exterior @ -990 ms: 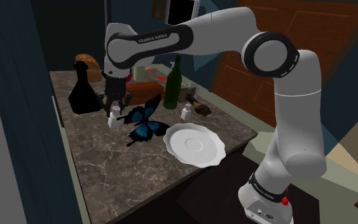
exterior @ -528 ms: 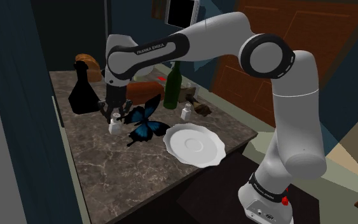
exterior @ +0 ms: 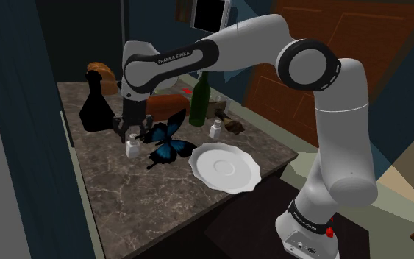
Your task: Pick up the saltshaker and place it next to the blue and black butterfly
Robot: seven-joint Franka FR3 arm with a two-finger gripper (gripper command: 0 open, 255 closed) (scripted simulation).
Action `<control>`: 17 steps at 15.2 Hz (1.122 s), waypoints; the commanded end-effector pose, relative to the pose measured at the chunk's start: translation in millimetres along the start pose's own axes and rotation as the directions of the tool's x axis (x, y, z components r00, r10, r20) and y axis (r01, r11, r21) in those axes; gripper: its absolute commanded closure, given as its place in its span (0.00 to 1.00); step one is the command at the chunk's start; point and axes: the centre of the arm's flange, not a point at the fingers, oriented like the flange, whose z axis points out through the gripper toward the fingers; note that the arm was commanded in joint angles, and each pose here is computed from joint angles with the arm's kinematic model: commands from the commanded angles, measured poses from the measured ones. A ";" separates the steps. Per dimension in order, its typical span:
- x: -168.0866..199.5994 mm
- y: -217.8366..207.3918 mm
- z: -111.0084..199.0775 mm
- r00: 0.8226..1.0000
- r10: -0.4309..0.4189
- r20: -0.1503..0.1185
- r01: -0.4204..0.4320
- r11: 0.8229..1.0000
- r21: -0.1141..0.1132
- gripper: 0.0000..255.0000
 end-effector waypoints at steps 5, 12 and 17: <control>0.0 0.0 0.0 1.000 0.000 0.000 0.000 1.000 0.000 0.00; 0.0 0.0 -50.0 1.000 0.000 0.000 0.000 1.000 0.000 0.00; 0.0 0.0 -50.0 1.000 0.000 0.000 0.000 1.000 0.000 0.00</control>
